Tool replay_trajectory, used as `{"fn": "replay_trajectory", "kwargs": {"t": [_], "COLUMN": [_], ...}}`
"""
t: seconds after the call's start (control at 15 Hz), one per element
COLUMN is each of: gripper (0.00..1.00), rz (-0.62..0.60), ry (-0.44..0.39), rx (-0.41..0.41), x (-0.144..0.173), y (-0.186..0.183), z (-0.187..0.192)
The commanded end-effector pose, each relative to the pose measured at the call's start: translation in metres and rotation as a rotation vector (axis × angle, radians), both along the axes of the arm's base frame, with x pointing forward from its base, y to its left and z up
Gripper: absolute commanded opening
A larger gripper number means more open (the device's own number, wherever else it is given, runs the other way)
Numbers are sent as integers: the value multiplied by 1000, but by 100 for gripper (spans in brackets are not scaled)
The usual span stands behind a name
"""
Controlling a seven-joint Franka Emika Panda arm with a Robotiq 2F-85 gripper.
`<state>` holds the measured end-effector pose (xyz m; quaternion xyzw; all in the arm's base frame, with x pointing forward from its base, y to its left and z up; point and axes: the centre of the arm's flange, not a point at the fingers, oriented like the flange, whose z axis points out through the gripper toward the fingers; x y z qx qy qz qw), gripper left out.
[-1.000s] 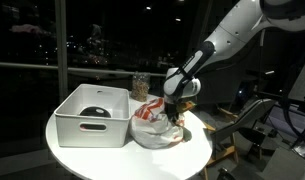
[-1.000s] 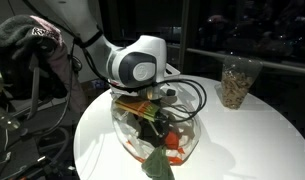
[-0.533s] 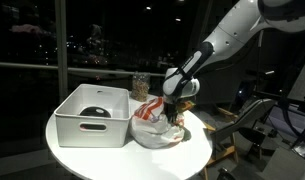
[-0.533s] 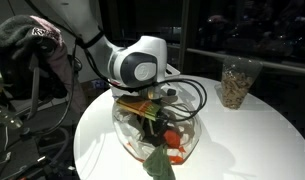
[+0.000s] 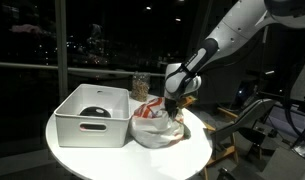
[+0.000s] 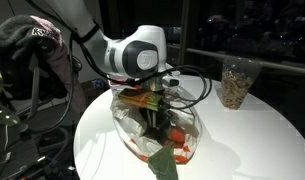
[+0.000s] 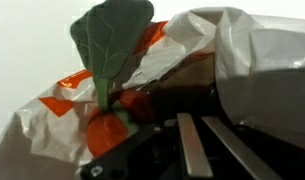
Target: Empty the objects in the plastic bag into the white basket
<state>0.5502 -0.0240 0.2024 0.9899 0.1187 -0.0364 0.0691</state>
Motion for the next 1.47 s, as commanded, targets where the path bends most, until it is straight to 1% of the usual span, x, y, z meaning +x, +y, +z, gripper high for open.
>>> {"fn": "replay_trajectory", "kwargs": {"t": [0.0,0.27,0.67,0.73,0.8,1.13,1.4], "gripper": [1,2,2,2,2,2,2], "rz": [-31,-37,-48,-41,-27,-72,-93], "ry": [-96,-179,-249,-236,-189,36,206], "rx": [-90,-195,-277,-285,-297,-542,-708], "x": [-14,-24,-38,-41,-45,-63,-77], "y": [4,5,8,10,13,19,27], "z": [56,114,191,203,214,248,285]}}
